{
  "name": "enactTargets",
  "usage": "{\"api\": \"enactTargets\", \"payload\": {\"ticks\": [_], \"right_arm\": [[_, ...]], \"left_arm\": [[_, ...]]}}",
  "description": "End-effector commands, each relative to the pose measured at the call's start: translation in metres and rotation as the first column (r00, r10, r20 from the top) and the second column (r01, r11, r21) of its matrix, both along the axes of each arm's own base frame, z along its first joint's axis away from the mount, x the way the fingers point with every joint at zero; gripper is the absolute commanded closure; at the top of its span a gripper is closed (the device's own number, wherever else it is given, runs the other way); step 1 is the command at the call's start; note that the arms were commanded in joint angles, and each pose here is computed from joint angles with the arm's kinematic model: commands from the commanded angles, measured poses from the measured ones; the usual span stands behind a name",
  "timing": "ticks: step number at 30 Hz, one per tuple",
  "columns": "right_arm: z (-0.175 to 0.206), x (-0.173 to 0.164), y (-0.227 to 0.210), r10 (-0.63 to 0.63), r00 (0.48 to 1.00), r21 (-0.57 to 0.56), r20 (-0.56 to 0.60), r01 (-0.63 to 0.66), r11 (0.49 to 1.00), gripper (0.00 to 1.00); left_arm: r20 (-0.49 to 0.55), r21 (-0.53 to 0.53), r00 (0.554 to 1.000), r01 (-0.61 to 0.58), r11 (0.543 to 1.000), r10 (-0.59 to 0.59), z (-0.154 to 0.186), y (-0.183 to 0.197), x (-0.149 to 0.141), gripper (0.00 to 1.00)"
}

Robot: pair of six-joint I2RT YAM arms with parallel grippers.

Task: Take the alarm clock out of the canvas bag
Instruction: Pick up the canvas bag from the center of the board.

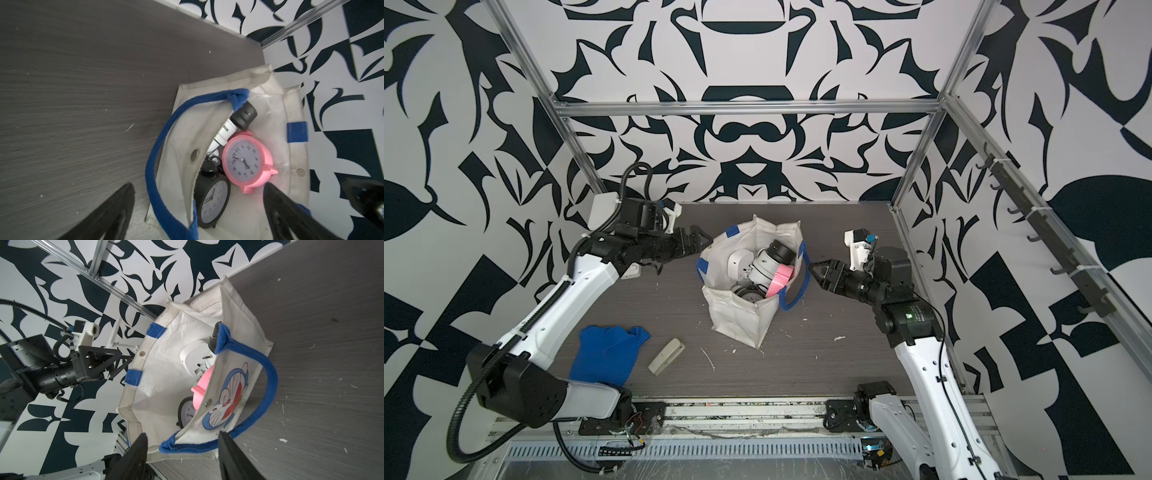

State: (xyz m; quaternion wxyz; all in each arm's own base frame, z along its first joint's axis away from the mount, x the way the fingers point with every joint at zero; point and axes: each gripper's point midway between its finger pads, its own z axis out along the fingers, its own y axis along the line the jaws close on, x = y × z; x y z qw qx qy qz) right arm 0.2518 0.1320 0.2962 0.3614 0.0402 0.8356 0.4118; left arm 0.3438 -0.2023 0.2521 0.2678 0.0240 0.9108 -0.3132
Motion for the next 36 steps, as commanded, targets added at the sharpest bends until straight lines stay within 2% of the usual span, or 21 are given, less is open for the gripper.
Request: {"api": "enactTargets", "payload": {"ticks": [1,3,6,10,14,19,28,36], "right_arm": [[0.009,-0.005,0.003,0.018,1.000,-0.035,0.004,-0.018,0.999,0.45],[0.010,-0.005,0.008,0.027,1.000,-0.050,0.003,-0.027,0.998,0.46],[0.013,-0.005,0.022,0.057,0.998,-0.072,0.005,-0.056,0.996,0.47],[0.013,-0.005,0.047,0.110,0.994,-0.117,0.007,-0.109,0.987,0.47],[0.009,-0.005,0.072,0.174,0.985,-0.125,-0.005,-0.173,0.977,0.51],[0.007,-0.004,0.087,0.201,0.979,-0.123,-0.018,-0.202,0.972,0.53],[0.025,-0.007,0.093,0.211,0.977,-0.106,0.017,-0.208,0.972,0.55],[0.026,-0.006,0.094,0.206,0.978,-0.112,0.020,-0.203,0.973,0.56]], "left_arm": [[-0.068,0.051,0.997,0.047,0.998,-0.044,-0.018,-0.006,-0.011,0.05],[-0.096,0.047,0.994,0.065,0.997,-0.061,-0.028,-0.012,-0.012,0.07],[-0.111,0.017,0.990,0.084,0.996,-0.081,-0.037,-0.022,-0.010,0.17],[-0.125,-0.007,0.987,0.098,0.995,-0.098,-0.044,-0.030,-0.008,0.43],[-0.119,0.024,0.991,0.068,0.997,-0.065,-0.045,-0.026,-0.002,0.75],[-0.060,0.067,0.998,0.029,0.997,-0.025,-0.026,-0.014,0.000,0.98],[0.065,0.115,0.998,-0.026,0.993,0.019,0.023,0.008,-0.011,1.00],[0.100,0.100,0.995,-0.032,0.994,0.022,0.041,0.007,-0.018,1.00]]}}
